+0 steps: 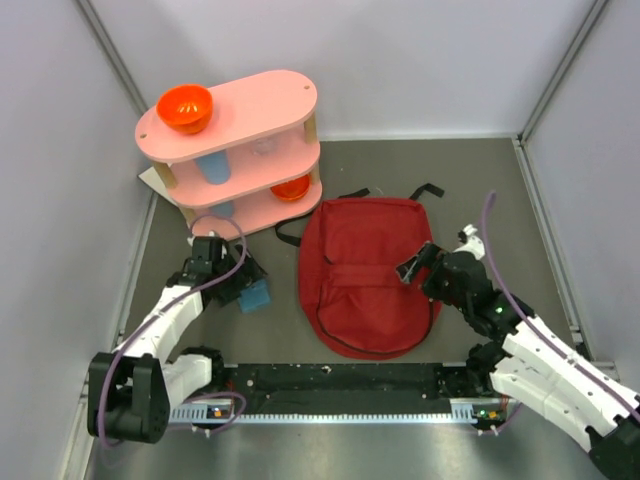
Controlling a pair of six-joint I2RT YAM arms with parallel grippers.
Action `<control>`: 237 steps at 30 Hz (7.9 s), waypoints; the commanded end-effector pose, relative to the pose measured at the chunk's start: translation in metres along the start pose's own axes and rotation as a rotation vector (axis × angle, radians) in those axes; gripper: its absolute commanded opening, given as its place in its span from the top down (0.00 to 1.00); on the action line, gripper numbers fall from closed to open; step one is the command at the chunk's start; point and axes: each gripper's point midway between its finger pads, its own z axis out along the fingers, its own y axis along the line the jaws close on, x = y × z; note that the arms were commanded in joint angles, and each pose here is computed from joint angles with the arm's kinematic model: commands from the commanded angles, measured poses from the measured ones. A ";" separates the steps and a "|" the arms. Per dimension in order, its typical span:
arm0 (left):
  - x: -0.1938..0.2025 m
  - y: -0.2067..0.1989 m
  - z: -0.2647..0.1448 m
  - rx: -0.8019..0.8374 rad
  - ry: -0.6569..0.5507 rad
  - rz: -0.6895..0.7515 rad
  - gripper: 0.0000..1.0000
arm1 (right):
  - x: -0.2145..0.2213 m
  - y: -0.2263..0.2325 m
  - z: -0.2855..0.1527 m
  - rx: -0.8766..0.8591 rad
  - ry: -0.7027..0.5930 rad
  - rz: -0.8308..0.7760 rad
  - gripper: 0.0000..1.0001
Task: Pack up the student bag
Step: Move the personal item to the center of the board, then adjust the student bag at the center of the board, then pick up the personal item from the center of the board.
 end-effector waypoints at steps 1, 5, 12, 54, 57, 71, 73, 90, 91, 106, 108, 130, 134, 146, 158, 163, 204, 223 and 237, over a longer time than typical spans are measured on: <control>-0.006 -0.024 -0.002 0.085 0.016 0.071 0.02 | -0.024 -0.052 -0.011 0.205 -0.102 0.065 0.02; -0.011 -0.028 -0.009 0.101 -0.017 0.100 0.01 | -0.037 -0.071 -0.020 0.256 -0.137 0.101 0.02; -0.030 -0.019 -0.030 0.015 -0.102 0.127 0.01 | -0.018 -0.100 -0.006 0.333 -0.081 0.159 0.21; 0.310 -0.296 -0.077 1.031 0.451 1.130 0.10 | -0.015 -0.101 0.019 0.218 -0.117 0.147 1.00; 0.324 -0.287 -0.062 1.012 0.500 1.130 0.11 | -0.017 -0.099 0.017 0.192 -0.138 0.142 1.00; 0.369 -0.219 0.001 0.822 0.683 1.147 0.34 | -0.035 -0.089 0.021 0.009 -0.349 0.264 1.00; 0.374 -0.208 0.004 0.804 0.703 1.157 0.37 | -0.038 -0.090 0.022 0.012 -0.364 0.272 1.00; 0.380 -0.154 0.015 0.663 0.684 1.233 0.53 | -0.069 -0.079 0.035 0.042 -0.408 0.235 1.00; 0.376 -0.156 0.013 0.663 0.667 1.229 0.47 | -0.068 -0.079 0.032 0.063 -0.385 0.230 1.00; 0.118 -0.229 -0.050 0.412 -0.036 0.781 0.06 | -0.074 -0.008 -0.038 -0.180 -0.300 0.102 0.23; 0.072 -0.202 -0.051 0.364 -0.113 0.675 0.05 | -0.072 0.010 -0.028 -0.227 -0.218 0.078 0.23; -0.023 -0.001 -0.017 0.066 -0.174 -0.029 0.02 | 0.092 0.227 0.066 -0.563 0.363 -0.278 0.21; -0.012 0.003 -0.008 0.088 -0.147 -0.056 0.02 | 0.107 0.247 0.087 -0.563 0.387 -0.278 0.22; 0.003 0.022 0.011 0.059 -0.128 -0.082 0.02 | 0.153 0.242 0.146 -0.482 0.510 -0.274 0.41; 0.009 0.017 0.016 0.101 -0.102 -0.077 0.29 | 0.187 0.230 0.165 -0.453 0.618 -0.238 0.50; 0.013 0.009 0.018 0.146 -0.071 -0.070 0.34 | 0.203 0.227 0.170 -0.463 0.668 -0.210 0.50; 0.005 -0.034 -0.006 0.383 -0.107 0.012 0.86 | 0.189 0.229 0.151 -0.516 0.635 -0.161 1.00; -0.026 -0.133 -0.128 0.765 -0.190 0.300 0.99 | 0.049 0.218 0.039 -0.616 0.314 -0.162 0.28; 0.008 -0.211 -0.175 1.144 -0.038 0.449 0.78 | 0.035 0.214 -0.027 -0.830 0.297 -0.138 0.18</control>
